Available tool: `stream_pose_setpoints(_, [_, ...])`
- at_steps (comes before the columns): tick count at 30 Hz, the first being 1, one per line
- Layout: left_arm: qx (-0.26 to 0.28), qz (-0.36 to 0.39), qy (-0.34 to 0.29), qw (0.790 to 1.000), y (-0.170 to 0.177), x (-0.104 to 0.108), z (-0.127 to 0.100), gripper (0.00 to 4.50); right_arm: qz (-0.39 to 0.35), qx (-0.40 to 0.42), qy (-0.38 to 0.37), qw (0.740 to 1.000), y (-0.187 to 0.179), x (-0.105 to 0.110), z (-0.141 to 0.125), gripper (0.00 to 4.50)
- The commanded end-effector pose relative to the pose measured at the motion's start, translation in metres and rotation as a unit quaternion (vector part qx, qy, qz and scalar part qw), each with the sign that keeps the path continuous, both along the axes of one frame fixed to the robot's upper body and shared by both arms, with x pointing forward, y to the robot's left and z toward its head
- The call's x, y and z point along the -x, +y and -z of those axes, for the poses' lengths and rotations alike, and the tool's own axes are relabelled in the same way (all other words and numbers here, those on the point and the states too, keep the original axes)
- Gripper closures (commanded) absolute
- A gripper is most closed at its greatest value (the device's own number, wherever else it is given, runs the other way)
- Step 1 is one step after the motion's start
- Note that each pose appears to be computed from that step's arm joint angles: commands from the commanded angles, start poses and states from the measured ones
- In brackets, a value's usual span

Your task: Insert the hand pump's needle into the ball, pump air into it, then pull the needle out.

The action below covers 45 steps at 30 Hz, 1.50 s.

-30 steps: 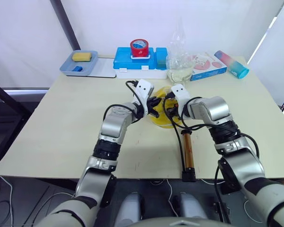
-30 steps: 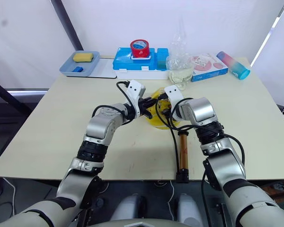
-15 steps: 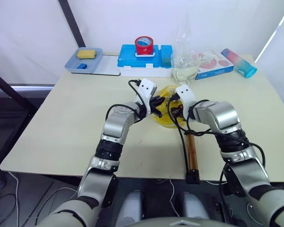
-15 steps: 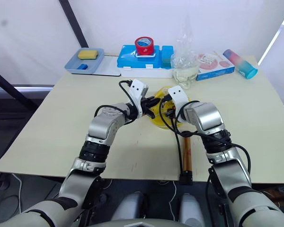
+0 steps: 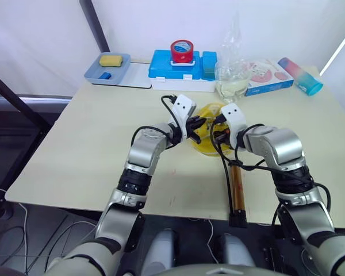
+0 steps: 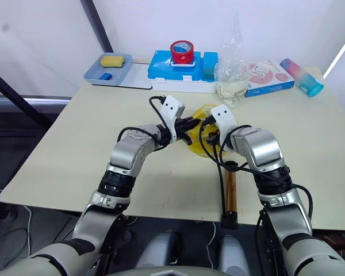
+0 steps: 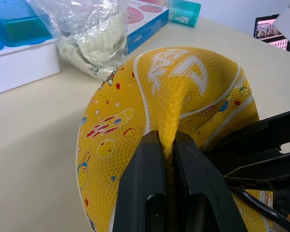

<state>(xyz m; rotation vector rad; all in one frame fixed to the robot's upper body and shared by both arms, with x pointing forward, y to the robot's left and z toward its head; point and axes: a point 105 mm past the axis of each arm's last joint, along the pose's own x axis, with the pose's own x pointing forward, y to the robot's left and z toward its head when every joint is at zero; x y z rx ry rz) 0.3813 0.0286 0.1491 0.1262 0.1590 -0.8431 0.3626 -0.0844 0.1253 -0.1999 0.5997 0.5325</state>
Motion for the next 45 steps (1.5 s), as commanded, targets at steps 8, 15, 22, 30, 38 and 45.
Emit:
stream_pose_setpoints(8, [-0.019, 0.04, 0.052, 0.998, -0.019, 0.013, 0.028, 4.5, -0.049, -0.035, -0.081, 0.995, -0.016, 0.012, -0.026, 0.08])
stream_pose_setpoints(15, [-0.019, 0.042, 0.048, 0.998, -0.02, 0.013, 0.025, 4.5, -0.101, -0.089, -0.134, 0.982, -0.043, 0.039, -0.04, 0.08])
stream_pose_setpoints(22, [-0.021, 0.049, 0.044, 0.998, -0.023, 0.012, 0.022, 4.5, -0.087, -0.108, -0.211, 0.968, -0.094, 0.059, -0.034, 0.08])
stream_pose_setpoints(30, [-0.023, 0.054, 0.037, 0.998, -0.026, 0.01, 0.018, 4.5, -0.11, -0.104, -0.232, 0.961, -0.151, 0.077, -0.023, 0.08])
stream_pose_setpoints(38, [-0.029, 0.06, 0.03, 0.997, -0.027, 0.01, 0.017, 4.5, -0.147, -0.099, -0.237, 0.955, -0.192, 0.099, -0.019, 0.08])
stream_pose_setpoints(45, [-0.03, 0.066, 0.022, 0.997, -0.03, 0.01, 0.014, 4.5, -0.16, -0.084, -0.234, 0.955, -0.211, 0.109, -0.013, 0.08])
